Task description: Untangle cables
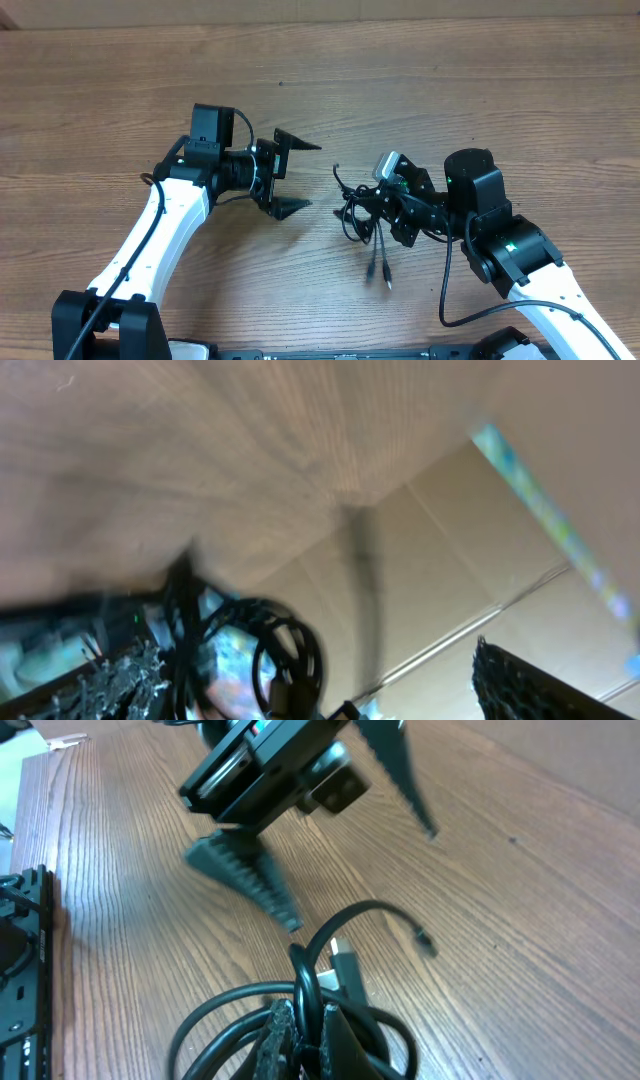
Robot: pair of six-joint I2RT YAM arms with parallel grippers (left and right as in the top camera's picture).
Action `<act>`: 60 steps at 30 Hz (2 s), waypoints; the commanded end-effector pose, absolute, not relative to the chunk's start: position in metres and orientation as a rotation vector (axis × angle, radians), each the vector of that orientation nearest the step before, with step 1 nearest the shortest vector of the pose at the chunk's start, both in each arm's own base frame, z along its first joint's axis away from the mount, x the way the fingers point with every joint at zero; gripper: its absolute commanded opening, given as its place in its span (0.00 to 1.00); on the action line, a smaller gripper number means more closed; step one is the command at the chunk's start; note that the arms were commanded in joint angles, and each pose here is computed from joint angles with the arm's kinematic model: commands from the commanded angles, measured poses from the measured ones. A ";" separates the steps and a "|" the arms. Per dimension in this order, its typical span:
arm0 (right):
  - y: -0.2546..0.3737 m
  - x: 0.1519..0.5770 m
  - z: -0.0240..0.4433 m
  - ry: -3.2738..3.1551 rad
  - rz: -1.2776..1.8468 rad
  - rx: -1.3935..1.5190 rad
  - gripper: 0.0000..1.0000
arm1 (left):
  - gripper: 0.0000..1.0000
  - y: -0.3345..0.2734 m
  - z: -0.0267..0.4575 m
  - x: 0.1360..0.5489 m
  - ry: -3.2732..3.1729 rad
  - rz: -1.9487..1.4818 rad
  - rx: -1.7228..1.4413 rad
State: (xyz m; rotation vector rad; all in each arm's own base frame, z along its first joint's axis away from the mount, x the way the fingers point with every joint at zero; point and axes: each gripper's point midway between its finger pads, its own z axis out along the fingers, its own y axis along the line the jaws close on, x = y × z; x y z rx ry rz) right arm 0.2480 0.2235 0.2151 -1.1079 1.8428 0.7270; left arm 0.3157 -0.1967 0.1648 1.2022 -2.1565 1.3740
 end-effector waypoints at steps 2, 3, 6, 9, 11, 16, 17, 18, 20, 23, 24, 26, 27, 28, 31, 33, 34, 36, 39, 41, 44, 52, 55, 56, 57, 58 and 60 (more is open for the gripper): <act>0.225 0.248 0.223 1.849 0.747 -1.083 0.04 | 1.00 -0.202 0.184 0.335 -2.466 1.613 0.839; 0.225 0.247 0.222 1.856 0.748 -1.084 0.04 | 0.98 -0.204 0.188 0.338 -2.502 1.658 0.769; 0.224 0.246 0.220 1.868 0.752 -1.085 0.04 | 0.81 -0.209 0.202 0.345 -2.609 1.799 0.535; 0.224 0.245 0.219 1.880 0.758 -1.077 0.04 | 0.77 -0.214 0.217 0.345 -2.657 1.925 0.292; 0.224 0.245 0.219 1.890 0.766 -1.065 0.04 | 0.80 -0.220 0.232 0.337 -2.670 2.053 -0.037; 0.221 0.252 0.215 1.965 0.772 -0.966 0.04 | 1.00 -0.225 0.240 0.323 -2.676 2.159 -0.459; 0.221 0.253 0.213 1.985 0.780 -0.944 0.04 | 1.00 -0.226 0.240 0.322 -2.683 2.163 -0.507; 0.221 0.254 0.212 2.004 0.794 -0.922 0.04 | 1.00 -0.227 0.239 0.321 -2.690 2.166 -0.552; 0.222 0.257 0.209 2.044 0.825 -0.871 0.04 | 1.00 -0.231 0.238 0.319 -2.707 2.163 -0.617; 0.225 0.262 0.204 2.095 0.870 -0.792 0.04 | 1.00 -0.237 0.235 0.318 -2.741 2.146 -0.710; 0.226 0.264 0.204 2.105 0.882 -0.768 0.04 | 1.00 -0.238 0.234 0.318 -2.756 2.135 -0.737; 0.227 0.268 0.205 2.115 0.907 -0.720 0.04 | 1.00 -0.239 0.230 0.316 -2.788 2.112 -0.806; 0.228 0.270 0.207 2.113 0.919 -0.703 0.04 | 1.00 -0.238 0.230 0.315 -2.800 2.104 -0.854; 0.229 0.271 0.209 2.108 0.928 -0.689 0.04 | 1.00 -0.237 0.228 0.315 -2.822 2.088 -0.888; 0.233 0.273 0.218 2.082 0.971 -0.660 0.04 | 0.99 -0.231 0.222 0.317 -2.955 1.975 -0.992; 0.237 0.271 0.223 2.057 1.002 -0.677 0.04 | 1.00 -0.224 0.222 0.319 -3.064 1.871 -1.055; 0.237 0.270 0.224 2.051 1.010 -0.680 0.04 | 0.99 -0.221 0.223 0.319 -3.114 1.822 -1.077; 0.238 0.271 0.225 2.053 1.020 -0.665 0.04 | 0.96 -0.212 0.228 0.321 -3.226 1.718 -1.100; 0.238 0.271 0.225 2.054 1.021 -0.665 0.04 | 0.90 -0.203 0.239 0.321 -3.341 1.618 -1.144; 0.239 0.269 0.226 2.048 1.039 -0.677 0.04 | 0.86 -0.198 0.249 0.321 -3.404 1.579 -1.158; 0.242 0.265 0.229 2.036 1.073 -0.697 0.04 | 0.83 -0.197 0.259 0.316 -3.418 1.590 -1.196; 0.249 0.254 0.236 1.997 1.157 -0.751 0.04 | 0.62 -0.197 0.246 0.291 -3.280 1.457 -1.617; 0.250 0.253 0.237 1.993 1.163 -0.756 0.04 | 0.70 -0.196 0.243 0.288 -3.263 1.451 -1.629; 0.250 0.253 0.237 1.993 1.163 -0.756 0.04 | 0.70 -0.196 0.243 0.287 -3.259 1.452 -1.626; 0.250 0.253 0.237 1.993 1.164 -0.756 0.04 | 0.70 -0.196 0.242 0.286 -3.256 1.452 -1.618; 0.250 0.253 0.237 1.992 1.168 -0.758 0.04 | 0.70 -0.196 0.241 0.285 -3.254 1.451 -1.612; 0.251 0.251 0.238 1.989 1.178 -0.764 0.04 | 0.71 -0.196 0.240 0.284 -3.249 1.449 -1.601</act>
